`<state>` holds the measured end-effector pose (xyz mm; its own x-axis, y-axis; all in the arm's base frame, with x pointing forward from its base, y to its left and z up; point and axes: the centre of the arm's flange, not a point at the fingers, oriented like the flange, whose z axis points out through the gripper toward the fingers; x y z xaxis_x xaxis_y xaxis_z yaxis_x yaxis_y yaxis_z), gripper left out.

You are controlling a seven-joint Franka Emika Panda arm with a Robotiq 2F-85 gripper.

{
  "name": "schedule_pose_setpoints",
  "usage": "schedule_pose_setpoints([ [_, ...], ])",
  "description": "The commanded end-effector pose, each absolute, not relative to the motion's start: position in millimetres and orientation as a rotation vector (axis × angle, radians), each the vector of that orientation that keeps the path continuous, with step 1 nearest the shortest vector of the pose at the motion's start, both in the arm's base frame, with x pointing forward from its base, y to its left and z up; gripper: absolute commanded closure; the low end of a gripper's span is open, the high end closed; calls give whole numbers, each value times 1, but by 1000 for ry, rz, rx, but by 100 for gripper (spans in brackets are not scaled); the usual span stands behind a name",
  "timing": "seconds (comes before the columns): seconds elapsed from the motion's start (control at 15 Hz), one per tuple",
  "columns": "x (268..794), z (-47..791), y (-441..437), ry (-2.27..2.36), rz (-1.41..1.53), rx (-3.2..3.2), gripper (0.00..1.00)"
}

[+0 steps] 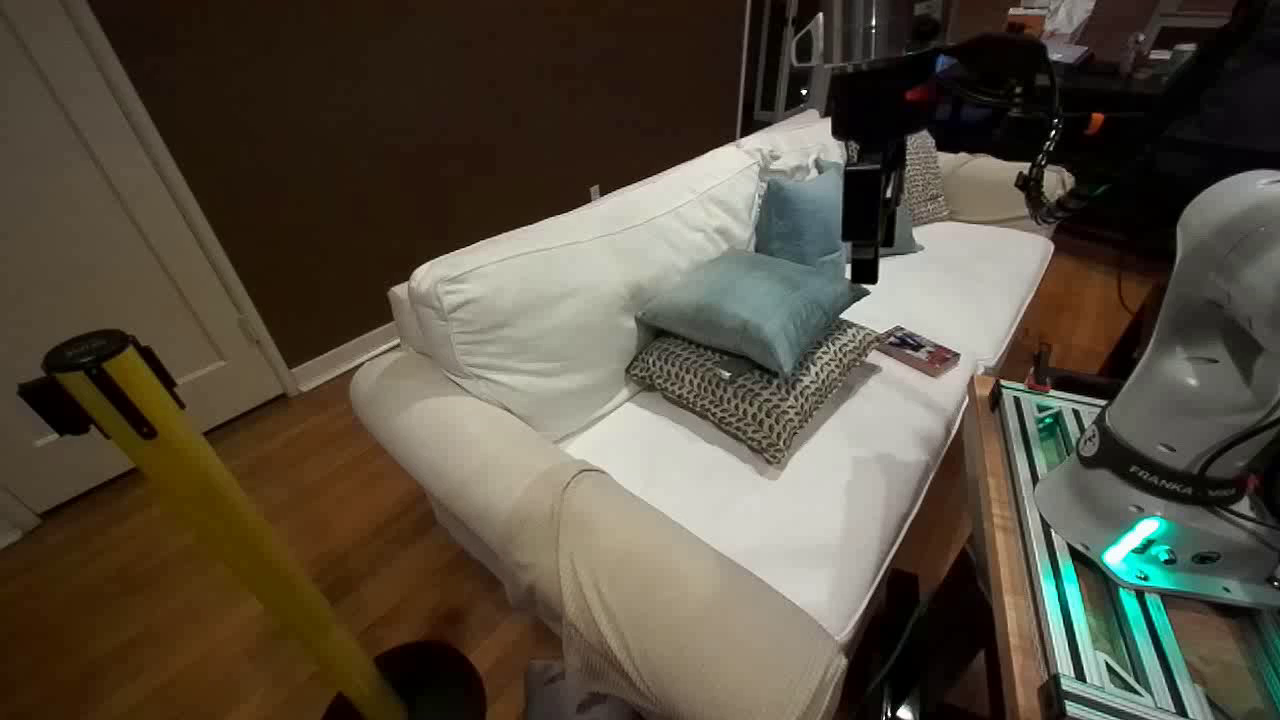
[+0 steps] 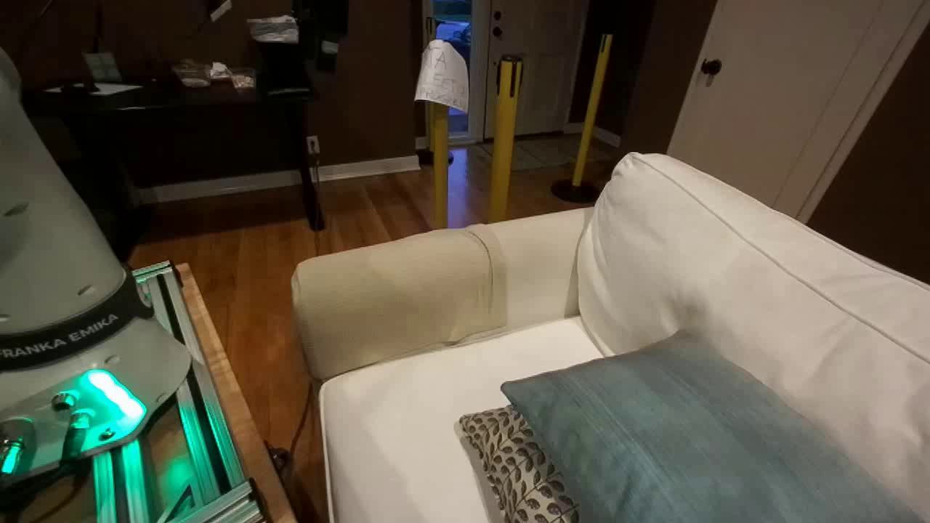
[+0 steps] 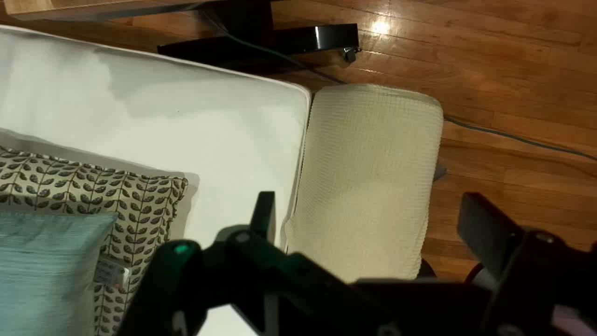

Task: Lean the blue pillow against the sofa's left arm

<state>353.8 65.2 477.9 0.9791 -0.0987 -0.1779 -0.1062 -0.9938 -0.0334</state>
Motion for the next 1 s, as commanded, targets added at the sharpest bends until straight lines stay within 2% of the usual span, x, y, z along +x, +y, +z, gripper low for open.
schedule_pose_setpoints([
  [0.0,354,478,65,160,274,-3083,0],
  [0.8,354,478,65,160,274,-3083,0],
  [0.93,375,470,51,201,242,-3091,0],
])
